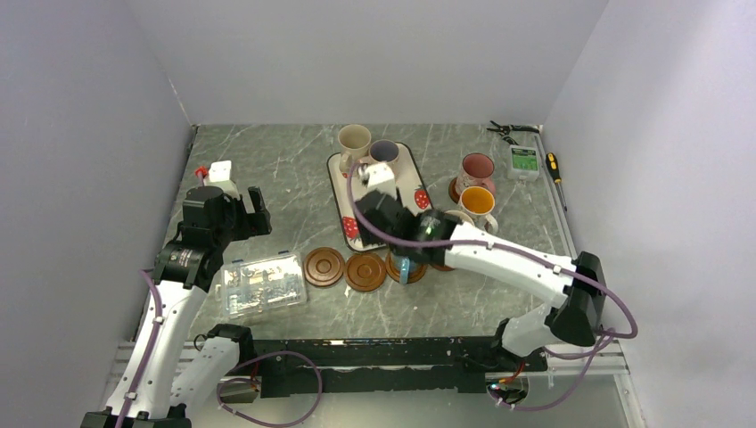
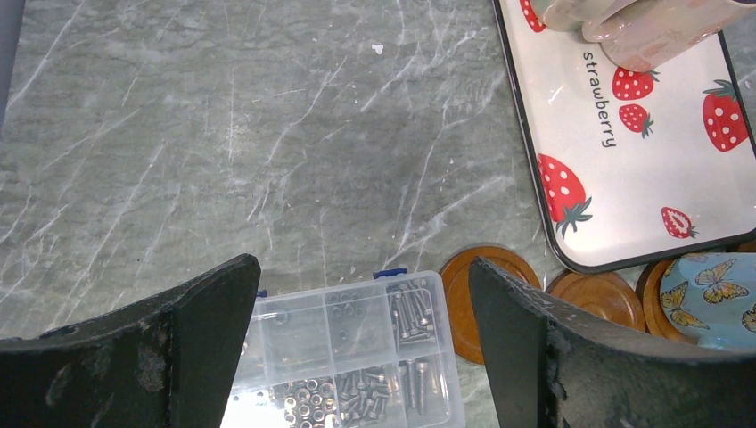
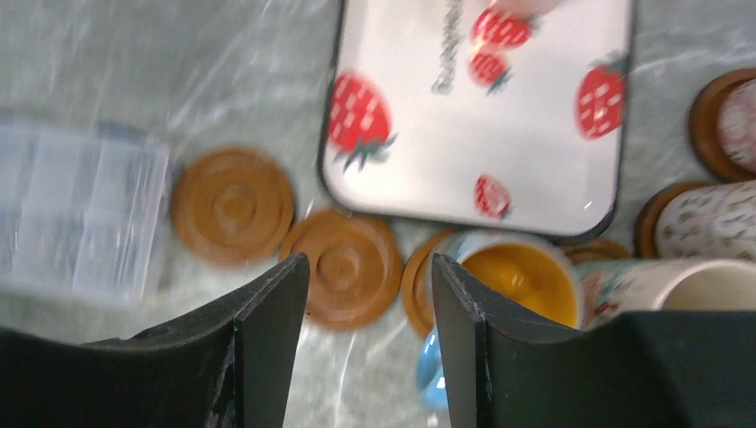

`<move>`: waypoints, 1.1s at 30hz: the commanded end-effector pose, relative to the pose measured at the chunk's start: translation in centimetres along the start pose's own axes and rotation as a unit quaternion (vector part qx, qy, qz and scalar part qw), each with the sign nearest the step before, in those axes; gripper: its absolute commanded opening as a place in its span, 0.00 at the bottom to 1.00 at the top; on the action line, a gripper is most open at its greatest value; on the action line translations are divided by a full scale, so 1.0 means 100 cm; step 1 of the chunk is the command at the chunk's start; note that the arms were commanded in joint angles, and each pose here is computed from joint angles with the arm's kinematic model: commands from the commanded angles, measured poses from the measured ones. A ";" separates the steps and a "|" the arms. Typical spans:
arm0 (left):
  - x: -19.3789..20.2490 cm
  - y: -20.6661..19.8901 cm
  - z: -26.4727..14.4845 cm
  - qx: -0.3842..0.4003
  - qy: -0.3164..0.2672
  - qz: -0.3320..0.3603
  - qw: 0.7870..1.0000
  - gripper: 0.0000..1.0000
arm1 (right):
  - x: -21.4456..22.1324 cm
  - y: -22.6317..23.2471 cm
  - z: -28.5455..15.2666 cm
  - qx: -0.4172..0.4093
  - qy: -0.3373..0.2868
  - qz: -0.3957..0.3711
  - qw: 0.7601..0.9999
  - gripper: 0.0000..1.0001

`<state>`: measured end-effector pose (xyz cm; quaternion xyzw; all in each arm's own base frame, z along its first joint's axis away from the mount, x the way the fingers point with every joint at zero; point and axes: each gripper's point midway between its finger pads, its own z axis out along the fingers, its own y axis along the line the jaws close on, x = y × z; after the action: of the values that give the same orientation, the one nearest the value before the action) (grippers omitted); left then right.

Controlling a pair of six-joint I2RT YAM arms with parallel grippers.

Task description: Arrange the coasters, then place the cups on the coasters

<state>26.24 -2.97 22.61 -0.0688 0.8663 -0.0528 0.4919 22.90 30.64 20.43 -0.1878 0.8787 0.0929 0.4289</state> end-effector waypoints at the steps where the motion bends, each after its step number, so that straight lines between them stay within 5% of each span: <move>1: -0.014 -0.002 -0.005 0.004 -0.025 -0.002 1.000 0.94 | -0.067 -0.045 0.022 0.063 -0.067 0.063 0.994 0.57; 12: -0.013 -0.008 -0.004 0.018 -0.021 -0.003 1.000 0.94 | -0.121 -0.143 0.124 0.154 -0.078 0.096 0.980 0.58; 24: -0.014 -0.007 -0.005 0.016 -0.023 -0.003 1.000 0.94 | -0.132 -0.190 0.223 0.187 -0.047 0.107 0.975 0.57; 29: -0.015 -0.007 -0.006 0.017 -0.025 -0.002 1.000 0.94 | -0.111 -0.194 0.244 0.184 -0.013 0.107 0.977 0.52; 33: -0.014 -0.007 -0.006 0.016 -0.024 -0.002 1.000 0.94 | -0.100 -0.193 0.247 0.166 0.002 0.116 0.979 0.37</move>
<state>26.22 -3.04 22.59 -0.0678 0.8667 -0.0545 0.4913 53.97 23.33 11.79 -0.0137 0.8997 -0.0317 0.4351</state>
